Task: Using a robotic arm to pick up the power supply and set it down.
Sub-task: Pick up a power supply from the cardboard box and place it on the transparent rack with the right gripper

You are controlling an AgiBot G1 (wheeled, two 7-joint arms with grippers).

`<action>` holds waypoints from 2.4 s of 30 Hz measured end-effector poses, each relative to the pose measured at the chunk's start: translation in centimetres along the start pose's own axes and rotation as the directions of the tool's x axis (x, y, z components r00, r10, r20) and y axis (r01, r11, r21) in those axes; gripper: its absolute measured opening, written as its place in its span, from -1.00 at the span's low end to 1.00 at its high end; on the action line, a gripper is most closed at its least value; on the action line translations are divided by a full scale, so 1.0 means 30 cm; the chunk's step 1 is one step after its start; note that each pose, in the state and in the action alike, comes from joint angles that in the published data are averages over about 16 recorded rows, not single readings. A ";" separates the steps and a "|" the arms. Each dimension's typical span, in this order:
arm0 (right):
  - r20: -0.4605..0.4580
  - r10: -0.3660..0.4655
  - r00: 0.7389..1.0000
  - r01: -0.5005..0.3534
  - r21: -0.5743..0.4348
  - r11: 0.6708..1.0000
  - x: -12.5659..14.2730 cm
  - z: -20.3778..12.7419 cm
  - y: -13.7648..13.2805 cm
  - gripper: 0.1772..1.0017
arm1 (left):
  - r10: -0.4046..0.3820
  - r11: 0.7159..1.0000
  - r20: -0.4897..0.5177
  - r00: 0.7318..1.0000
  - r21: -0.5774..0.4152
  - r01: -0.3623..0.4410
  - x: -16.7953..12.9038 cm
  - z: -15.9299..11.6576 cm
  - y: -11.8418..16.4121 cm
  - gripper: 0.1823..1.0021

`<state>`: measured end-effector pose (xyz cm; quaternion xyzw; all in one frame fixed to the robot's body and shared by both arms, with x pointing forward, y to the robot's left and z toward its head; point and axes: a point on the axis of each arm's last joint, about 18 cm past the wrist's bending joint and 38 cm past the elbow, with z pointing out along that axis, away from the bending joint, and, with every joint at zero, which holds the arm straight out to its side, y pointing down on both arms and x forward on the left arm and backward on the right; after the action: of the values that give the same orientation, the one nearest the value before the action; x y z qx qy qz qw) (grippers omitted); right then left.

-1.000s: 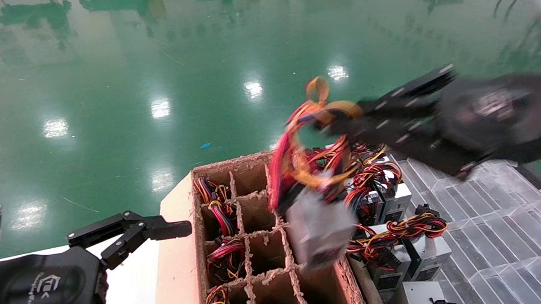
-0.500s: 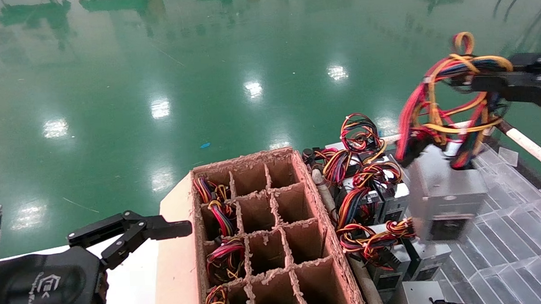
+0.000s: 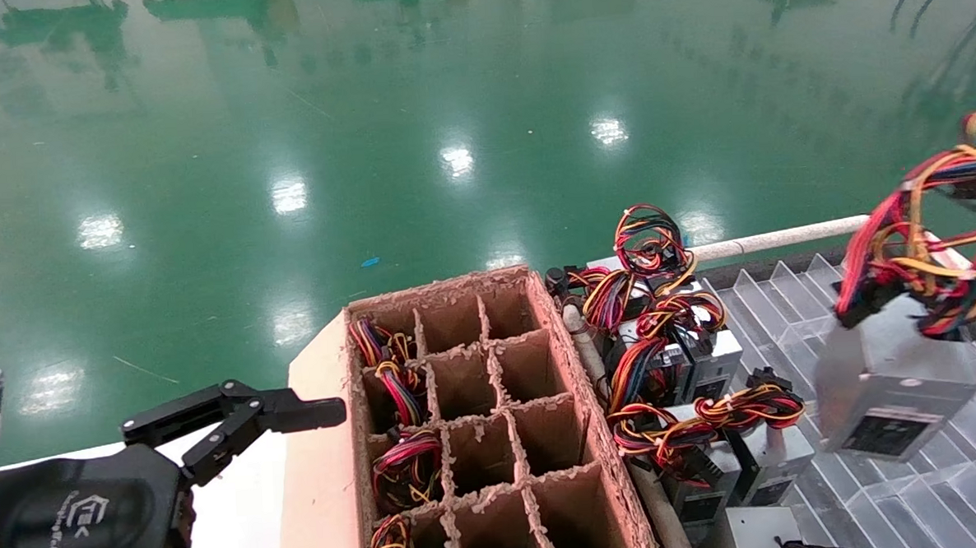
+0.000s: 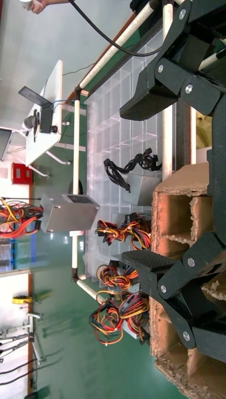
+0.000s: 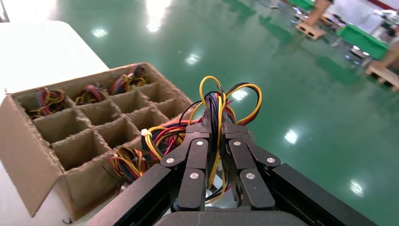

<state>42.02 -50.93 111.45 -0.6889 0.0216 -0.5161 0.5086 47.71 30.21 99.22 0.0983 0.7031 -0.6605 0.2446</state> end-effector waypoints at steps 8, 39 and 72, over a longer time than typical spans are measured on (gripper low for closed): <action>-0.037 0.032 0.999 -0.034 -0.067 0.997 -0.002 -0.052 0.080 -0.93 | 0.000 1.000 0.000 1.000 0.000 0.000 0.000 0.000 0.000 1.00; 0.115 0.193 0.974 -0.163 -0.234 0.959 -0.101 0.111 0.325 -0.93 | 0.000 1.000 0.000 1.000 0.000 0.000 0.000 0.000 0.000 1.00; 0.099 0.293 0.951 -0.250 -0.314 0.916 -0.218 -0.034 0.430 -0.93 | 0.000 1.000 0.000 1.000 0.000 0.000 0.000 0.000 0.000 1.00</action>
<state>44.61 -54.20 97.57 -0.7832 0.1577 -0.3800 0.4662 47.71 30.21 99.22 0.0983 0.7031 -0.6605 0.2446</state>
